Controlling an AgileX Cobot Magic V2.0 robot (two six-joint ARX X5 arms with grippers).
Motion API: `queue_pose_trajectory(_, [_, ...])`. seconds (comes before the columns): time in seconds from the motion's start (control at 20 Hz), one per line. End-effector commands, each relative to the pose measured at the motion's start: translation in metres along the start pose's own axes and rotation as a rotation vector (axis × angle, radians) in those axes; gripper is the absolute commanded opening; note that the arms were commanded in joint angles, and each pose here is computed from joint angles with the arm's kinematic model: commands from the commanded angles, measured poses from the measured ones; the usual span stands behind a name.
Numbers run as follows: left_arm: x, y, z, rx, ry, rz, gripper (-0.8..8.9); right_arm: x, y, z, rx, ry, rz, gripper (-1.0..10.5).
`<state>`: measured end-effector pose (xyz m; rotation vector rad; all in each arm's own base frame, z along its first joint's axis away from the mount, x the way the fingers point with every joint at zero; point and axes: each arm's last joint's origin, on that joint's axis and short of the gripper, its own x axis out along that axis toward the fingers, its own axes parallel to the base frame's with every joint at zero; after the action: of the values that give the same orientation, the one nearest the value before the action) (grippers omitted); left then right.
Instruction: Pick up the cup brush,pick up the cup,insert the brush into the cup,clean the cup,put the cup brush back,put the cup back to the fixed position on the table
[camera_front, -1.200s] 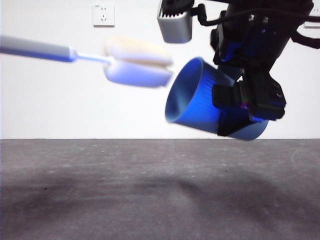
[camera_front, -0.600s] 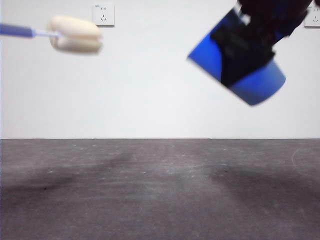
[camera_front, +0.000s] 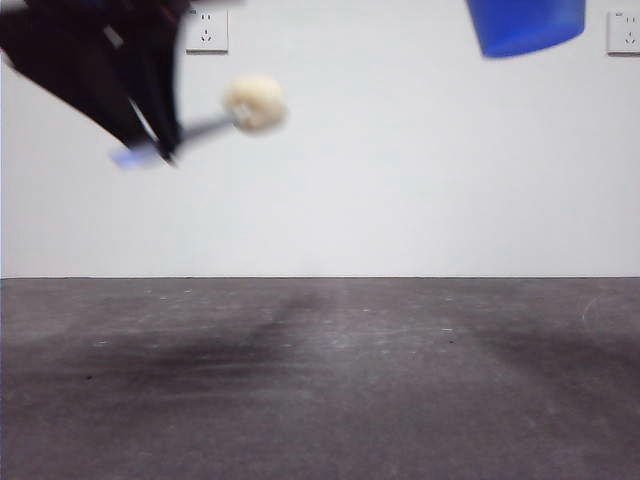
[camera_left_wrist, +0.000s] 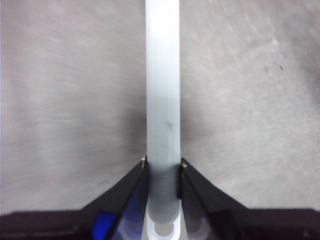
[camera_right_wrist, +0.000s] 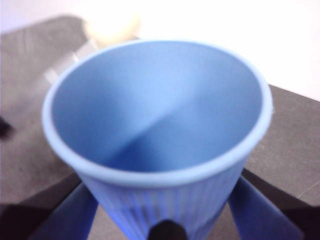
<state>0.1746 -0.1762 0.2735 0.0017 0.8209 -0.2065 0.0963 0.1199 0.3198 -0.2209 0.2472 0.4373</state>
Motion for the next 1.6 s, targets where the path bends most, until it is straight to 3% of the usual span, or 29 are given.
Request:
queue_pose_trajectory(0.05, [0.034,-0.005,0.001,-0.062,0.043,-0.019,-0.09,-0.01,-0.006,0.002,0.059,-0.032,0.004,-0.2])
queue_pose_trajectory(0.3, [0.092,-0.004,-0.001,-0.157,0.128,-0.018,-0.09,-0.024,-0.015,-0.002,0.067,-0.03,0.002,-0.2])
queue_pose_trajectory(0.75, [0.144,-0.008,-0.021,-0.154,0.228,0.003,-0.09,-0.027,-0.016,-0.004,0.101,-0.021,0.003,-0.2])
queue_pose_trajectory(1.0, [0.15,-0.008,-0.026,-0.148,0.25,0.016,-0.06,-0.026,-0.016,-0.004,0.119,-0.021,0.004,-0.2])
queue_pose_trajectory(1.05, [0.15,-0.008,-0.026,-0.148,0.251,0.015,0.16,-0.026,-0.016,-0.004,0.123,-0.02,0.004,-0.2])
queue_pose_trajectory(1.1, [0.15,-0.008,-0.026,-0.148,0.257,0.011,0.98,-0.025,-0.015,-0.004,0.127,-0.016,0.004,-0.2])
queue_pose_trajectory(1.2, [0.15,-0.008,-0.028,-0.14,0.289,-0.009,3.6,-0.023,-0.014,-0.004,0.128,-0.008,0.003,-0.2])
queue_pose_trajectory(1.25, [0.15,-0.008,-0.028,-0.113,0.299,-0.025,4.21,-0.021,-0.013,-0.004,0.124,0.0,0.002,-0.2])
queue_pose_trajectory(1.35, [0.145,-0.007,-0.028,-0.05,0.309,-0.032,4.18,-0.015,-0.009,-0.005,0.109,0.025,-0.002,-0.2])
queue_pose_trajectory(1.6, [0.117,-0.005,-0.013,-0.034,0.249,-0.066,4.18,0.016,0.001,-0.015,0.128,0.036,-0.046,-0.2])
